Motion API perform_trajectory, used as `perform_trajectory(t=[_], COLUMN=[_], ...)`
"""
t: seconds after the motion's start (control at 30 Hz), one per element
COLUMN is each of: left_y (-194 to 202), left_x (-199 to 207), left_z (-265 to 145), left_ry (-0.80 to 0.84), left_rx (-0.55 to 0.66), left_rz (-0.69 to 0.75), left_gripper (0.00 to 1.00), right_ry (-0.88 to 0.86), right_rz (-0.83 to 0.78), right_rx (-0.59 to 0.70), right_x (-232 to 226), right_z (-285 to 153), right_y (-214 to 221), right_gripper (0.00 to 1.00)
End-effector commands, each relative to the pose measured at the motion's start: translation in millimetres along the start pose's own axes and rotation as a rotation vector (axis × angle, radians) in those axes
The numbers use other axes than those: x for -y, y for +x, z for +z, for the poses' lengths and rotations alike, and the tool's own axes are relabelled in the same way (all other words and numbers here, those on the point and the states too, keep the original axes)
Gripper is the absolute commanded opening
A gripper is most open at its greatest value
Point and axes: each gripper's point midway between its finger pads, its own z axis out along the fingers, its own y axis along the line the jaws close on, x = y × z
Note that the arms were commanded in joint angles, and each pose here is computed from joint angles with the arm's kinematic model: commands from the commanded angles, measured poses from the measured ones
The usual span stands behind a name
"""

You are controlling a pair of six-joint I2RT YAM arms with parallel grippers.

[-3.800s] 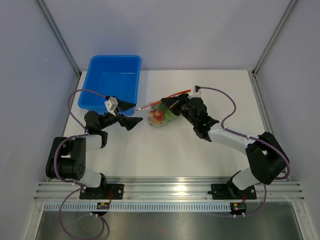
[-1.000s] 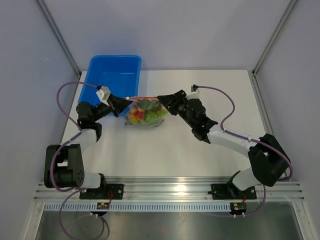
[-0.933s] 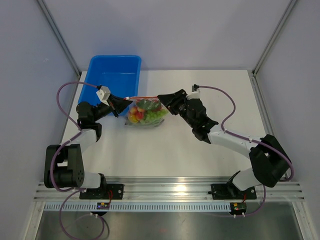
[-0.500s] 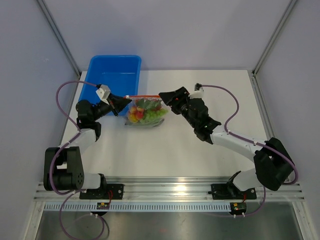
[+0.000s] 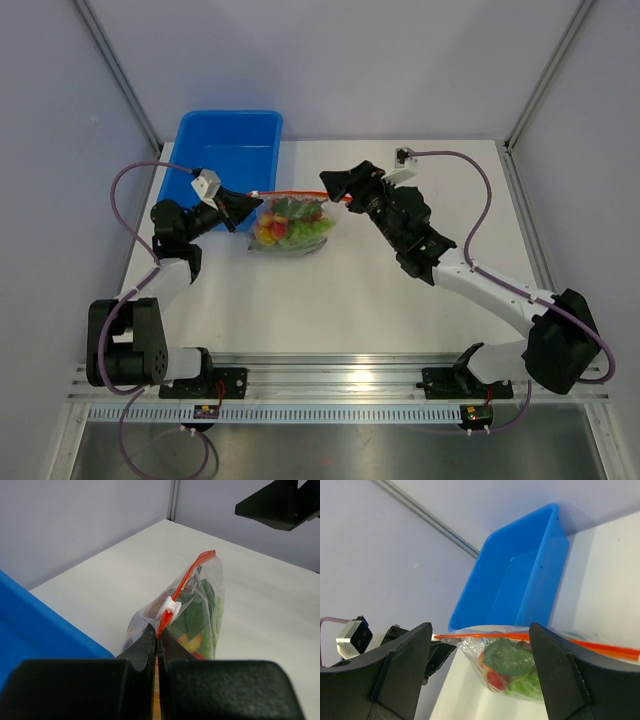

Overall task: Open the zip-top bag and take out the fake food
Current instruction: Pick up the zipper food storage bag at the corner of the board.

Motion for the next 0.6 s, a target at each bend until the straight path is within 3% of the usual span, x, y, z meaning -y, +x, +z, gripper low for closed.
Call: perform_trajectory(t=[0.0,0.1,0.17,0.33,0.43,0.57], left_y=[-35,-35,-36,-38,-39,-39], left_x=[1,3,5,8,11,11], left_z=[2,2,2,1,1,3], left_ry=[0.004,0.014,0.021,0.037,0.045,0.049], left_rx=[0.066,0.063,0.063,0.066,0.066,0.061], left_rz=[0.127,0.122,0.123,0.135,0.14,0.124], left_gripper=[0.0,0.0,0.0,0.0,0.0,0.0], right_ry=[-0.134,-0.338,-0.444,-0.51,-0.538,-0.655], right_rz=[-0.194,-0.38,-0.502,-0.771,-0.957,-1.052], right_rx=[-0.008,-0.138,-0.213,-0.185,-0.221,-0.323], right_x=[-43,-78,-85,-74,-65,-69], right_z=[2,0,1,15,26,31], right_y=[-21,-2,16,25,34,54], right_gripper=[0.87,0.88,0.96,0.96,0.99,0.99])
